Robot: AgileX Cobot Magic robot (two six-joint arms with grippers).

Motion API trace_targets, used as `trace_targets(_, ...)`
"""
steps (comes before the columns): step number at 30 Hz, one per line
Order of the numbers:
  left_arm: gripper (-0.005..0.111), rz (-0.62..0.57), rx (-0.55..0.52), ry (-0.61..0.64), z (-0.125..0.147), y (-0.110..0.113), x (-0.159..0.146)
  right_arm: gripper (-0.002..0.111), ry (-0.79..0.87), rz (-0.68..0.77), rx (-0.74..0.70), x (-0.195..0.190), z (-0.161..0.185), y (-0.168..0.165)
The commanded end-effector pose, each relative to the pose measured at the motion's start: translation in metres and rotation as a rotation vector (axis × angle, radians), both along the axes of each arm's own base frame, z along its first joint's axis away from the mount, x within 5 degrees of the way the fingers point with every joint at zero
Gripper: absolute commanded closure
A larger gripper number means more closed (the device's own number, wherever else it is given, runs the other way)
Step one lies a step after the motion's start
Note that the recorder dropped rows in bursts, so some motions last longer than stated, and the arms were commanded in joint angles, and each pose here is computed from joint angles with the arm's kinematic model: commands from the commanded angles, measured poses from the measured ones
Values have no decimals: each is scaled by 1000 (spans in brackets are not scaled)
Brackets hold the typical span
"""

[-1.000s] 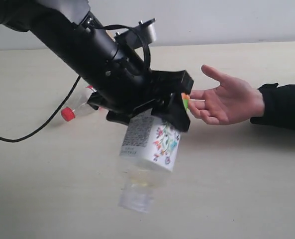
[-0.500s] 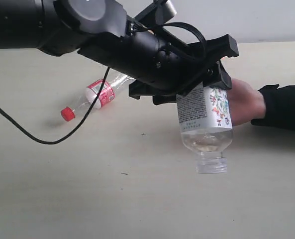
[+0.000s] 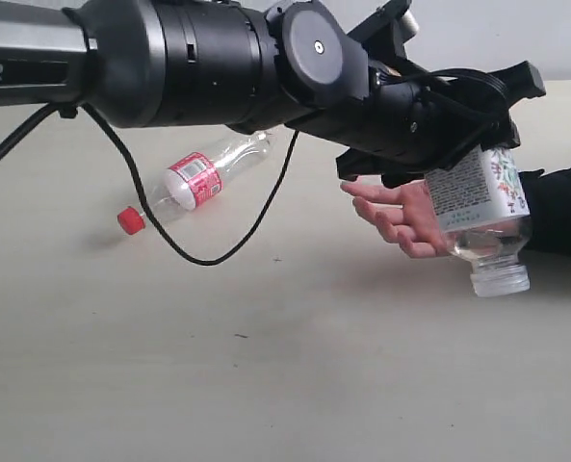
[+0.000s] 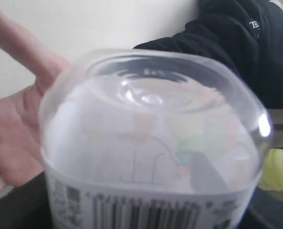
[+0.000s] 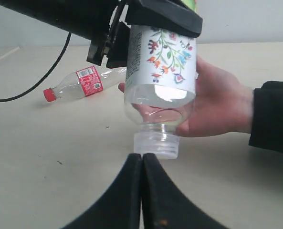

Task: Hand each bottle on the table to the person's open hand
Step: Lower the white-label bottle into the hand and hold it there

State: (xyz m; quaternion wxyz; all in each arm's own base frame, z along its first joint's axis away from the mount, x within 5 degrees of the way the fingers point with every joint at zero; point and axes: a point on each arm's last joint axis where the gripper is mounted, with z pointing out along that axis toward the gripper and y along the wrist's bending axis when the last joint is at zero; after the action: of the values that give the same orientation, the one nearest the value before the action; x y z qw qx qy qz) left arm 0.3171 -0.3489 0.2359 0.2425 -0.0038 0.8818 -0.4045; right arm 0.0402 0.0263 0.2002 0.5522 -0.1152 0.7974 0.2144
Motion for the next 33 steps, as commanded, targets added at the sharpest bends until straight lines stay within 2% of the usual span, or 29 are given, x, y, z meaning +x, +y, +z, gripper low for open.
trace_targets(1, 107, -20, -8, -93, 15, -2, 3, 108, -12, -2, 5, 0, 0, 0)
trace_targets(3, 107, -109, 52, -126, 13, -2, -1, 108, -12, -2, 5, 0, 0, 0)
trace_targets(8, 107, -130, 122, -228, 26, 8, 5, 108, -12, -2, 5, 0, 0, 0)
trace_targets(11, 107, -76, 160, -249, 40, 9, 10, 108, -12, -2, 5, 0, 0, 0)
trace_targets(16, 107, -162, 215, -344, 46, 3, 5, 108, -12, -2, 5, 0, 0, 0)
trace_targets(21, 107, -88, 50, -130, 47, 0, 5, 108, -12, -2, 5, 0, 0, 0)
trace_targets(23, 107, -41, 21, -62, 42, -1, 6, 108, -12, -2, 5, 0, 0, 0)
trace_targets(26, 107, 9, 18, -15, 35, -3, 8, 108, -12, -2, 5, 0, 0, 0)
trace_targets(33, 107, 90, 96, 23, 16, 2, 16, 108, -12, -2, 5, 0, 0, 0)
